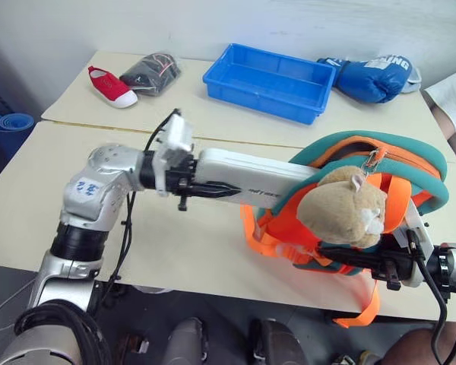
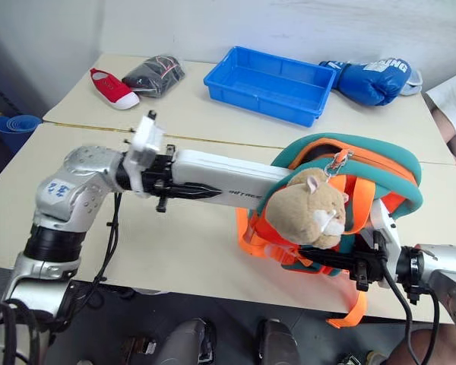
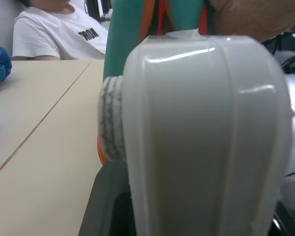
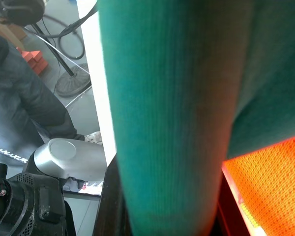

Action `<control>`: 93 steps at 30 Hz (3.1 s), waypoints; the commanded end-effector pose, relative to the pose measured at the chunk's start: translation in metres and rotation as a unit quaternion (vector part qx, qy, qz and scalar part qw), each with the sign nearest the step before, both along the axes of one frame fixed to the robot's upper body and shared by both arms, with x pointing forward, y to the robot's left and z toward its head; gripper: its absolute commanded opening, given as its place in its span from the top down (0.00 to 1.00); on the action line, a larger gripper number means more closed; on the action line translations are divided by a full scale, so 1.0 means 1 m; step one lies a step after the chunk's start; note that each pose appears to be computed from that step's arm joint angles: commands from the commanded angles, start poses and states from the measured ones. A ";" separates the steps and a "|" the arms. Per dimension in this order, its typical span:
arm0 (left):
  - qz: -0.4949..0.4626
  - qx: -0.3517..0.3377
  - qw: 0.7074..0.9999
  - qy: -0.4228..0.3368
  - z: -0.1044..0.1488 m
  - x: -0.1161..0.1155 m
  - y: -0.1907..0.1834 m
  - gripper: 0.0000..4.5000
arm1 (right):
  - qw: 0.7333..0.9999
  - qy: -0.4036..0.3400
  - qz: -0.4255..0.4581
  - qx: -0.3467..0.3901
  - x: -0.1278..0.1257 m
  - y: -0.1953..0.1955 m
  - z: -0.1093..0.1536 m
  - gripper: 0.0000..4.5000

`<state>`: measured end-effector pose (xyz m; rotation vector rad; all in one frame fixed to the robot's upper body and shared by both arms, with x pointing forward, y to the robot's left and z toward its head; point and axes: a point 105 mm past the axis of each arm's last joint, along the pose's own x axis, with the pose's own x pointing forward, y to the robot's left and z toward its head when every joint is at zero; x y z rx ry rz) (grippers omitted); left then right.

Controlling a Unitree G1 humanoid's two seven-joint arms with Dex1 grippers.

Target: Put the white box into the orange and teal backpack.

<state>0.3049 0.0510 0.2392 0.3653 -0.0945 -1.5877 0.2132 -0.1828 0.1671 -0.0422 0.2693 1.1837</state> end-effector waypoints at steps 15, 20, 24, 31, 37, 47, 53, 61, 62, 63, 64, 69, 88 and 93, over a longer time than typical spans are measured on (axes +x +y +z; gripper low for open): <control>-0.037 -0.088 0.995 0.041 0.005 0.005 -0.099 0.43 | 1.000 -0.026 0.005 0.004 0.002 0.020 0.002 0.99; -0.118 -0.131 0.984 0.027 0.020 -0.009 -0.054 0.09 | 0.999 -0.043 -0.014 0.010 0.007 0.020 0.002 0.99; -0.122 -0.083 0.989 0.016 0.010 0.002 -0.014 0.01 | 0.998 -0.050 -0.022 0.015 0.012 0.024 0.004 0.99; -0.131 -0.063 0.988 -0.061 0.019 -0.003 0.014 0.01 | 0.998 -0.058 -0.018 0.015 0.021 0.031 0.010 0.99; -0.164 -0.094 0.971 -0.149 0.030 -0.043 0.004 0.01 | 0.998 -0.055 -0.010 0.011 0.023 0.035 0.010 0.99; -0.144 -0.174 0.917 -0.328 0.041 -0.037 -0.041 0.01 | 0.999 -0.036 0.007 0.005 0.022 0.035 0.008 0.99; -0.205 -0.159 0.903 -0.342 0.028 -0.045 -0.054 0.01 | 0.999 -0.035 0.010 0.003 0.022 0.035 0.006 0.99; -0.216 -0.171 0.895 -0.352 0.032 -0.043 -0.068 0.46 | 0.999 -0.039 0.010 0.007 0.023 0.037 0.005 0.99; -0.216 -0.169 0.896 -0.349 0.030 -0.042 -0.068 0.52 | 0.999 -0.038 0.008 0.007 0.022 0.037 0.004 0.99; -0.214 -0.167 0.897 -0.348 0.030 -0.041 -0.067 0.59 | 0.999 -0.037 0.006 0.007 0.022 0.036 0.003 0.99; -0.209 -0.169 0.899 -0.345 0.030 -0.040 -0.066 0.65 | 0.999 -0.035 0.003 0.008 0.021 0.036 0.001 0.99; -0.177 -0.185 0.913 -0.318 0.040 -0.030 -0.056 0.94 | 0.999 -0.031 -0.007 0.010 0.018 0.032 -0.005 0.99; -0.043 -0.179 0.961 -0.205 0.045 0.009 0.010 1.00 | 0.999 -0.029 -0.020 0.014 0.014 0.030 -0.013 0.99; 0.061 -0.146 0.976 -0.148 0.021 0.040 0.035 1.00 | 0.999 -0.029 -0.021 0.015 0.013 0.030 -0.013 0.99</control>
